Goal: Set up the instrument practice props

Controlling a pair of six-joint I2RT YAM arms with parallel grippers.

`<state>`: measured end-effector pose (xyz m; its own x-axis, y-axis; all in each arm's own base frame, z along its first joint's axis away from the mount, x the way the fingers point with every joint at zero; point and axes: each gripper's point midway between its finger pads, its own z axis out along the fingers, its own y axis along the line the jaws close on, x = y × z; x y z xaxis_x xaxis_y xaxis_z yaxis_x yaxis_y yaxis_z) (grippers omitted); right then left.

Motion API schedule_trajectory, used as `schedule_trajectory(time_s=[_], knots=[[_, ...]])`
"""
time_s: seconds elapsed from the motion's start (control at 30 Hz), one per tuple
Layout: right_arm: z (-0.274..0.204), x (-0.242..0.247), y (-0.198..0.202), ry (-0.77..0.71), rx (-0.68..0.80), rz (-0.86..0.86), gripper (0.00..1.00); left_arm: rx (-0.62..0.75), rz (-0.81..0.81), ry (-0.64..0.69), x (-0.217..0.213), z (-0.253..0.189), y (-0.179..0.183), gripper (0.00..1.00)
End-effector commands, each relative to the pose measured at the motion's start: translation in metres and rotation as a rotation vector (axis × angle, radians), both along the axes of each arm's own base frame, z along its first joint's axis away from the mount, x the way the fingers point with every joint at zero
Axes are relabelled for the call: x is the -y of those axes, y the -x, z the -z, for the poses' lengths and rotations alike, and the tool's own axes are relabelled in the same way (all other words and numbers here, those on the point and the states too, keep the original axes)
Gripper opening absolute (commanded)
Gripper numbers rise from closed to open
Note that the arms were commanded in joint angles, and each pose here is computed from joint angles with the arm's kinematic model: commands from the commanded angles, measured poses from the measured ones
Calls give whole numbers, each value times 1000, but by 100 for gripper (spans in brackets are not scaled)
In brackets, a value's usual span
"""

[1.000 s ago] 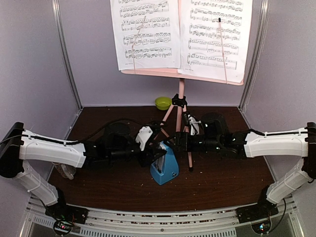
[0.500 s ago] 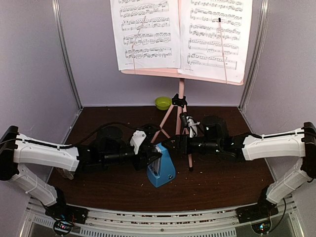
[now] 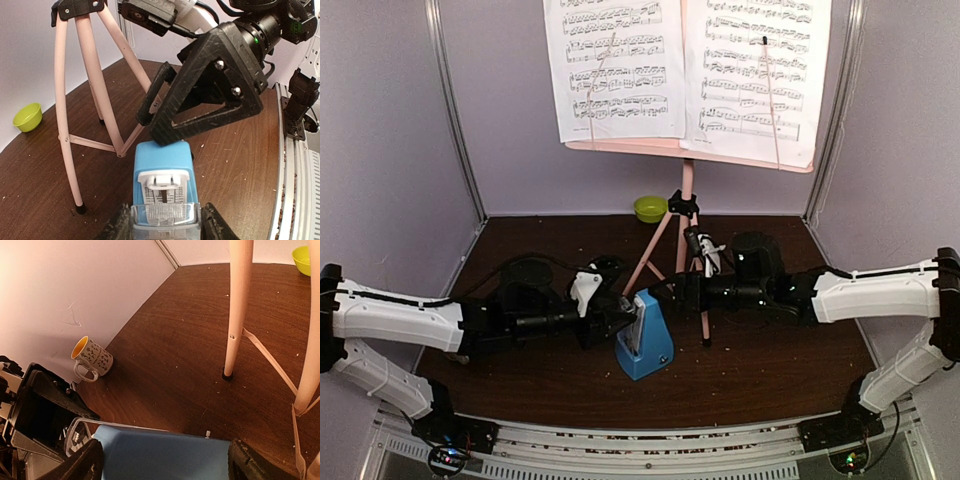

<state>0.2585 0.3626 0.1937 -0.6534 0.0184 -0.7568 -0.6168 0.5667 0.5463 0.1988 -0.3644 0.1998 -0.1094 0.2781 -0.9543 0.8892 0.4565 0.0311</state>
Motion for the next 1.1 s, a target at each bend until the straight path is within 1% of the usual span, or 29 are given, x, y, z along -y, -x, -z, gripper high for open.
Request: schedule_trajectory(time_s=[0.0,0.1,0.3,0.47,0.63,0.73,0.8,0.93,1.0,1.07], knots=[[37,28,4,165,-99,35,87,7,-12,-58,-3,16,-4,26],[10,20,5,105,-78,18,88,0,-9,-40,3,14,-6,25],[-11,13,5,88,-61,5,88,-6,-12,-16,2,6,-4,24],[-21,12,6,71,-50,10,88,7,-1,1,-7,-23,3,24],[-17,20,7,94,-45,30,88,-11,-85,-22,-34,-53,-3,24],[-14,25,10,100,-42,36,88,-86,-162,-27,-60,-55,-17,25],[-12,29,12,102,-43,38,88,-155,-261,-49,-85,-45,-37,26],[1,36,19,127,-54,30,88,-347,-454,-190,-125,-10,-75,26],[11,41,24,151,-58,27,87,-444,-497,-299,-134,18,-89,28],[20,45,30,175,-63,26,85,-504,-515,-369,-138,34,-100,28]])
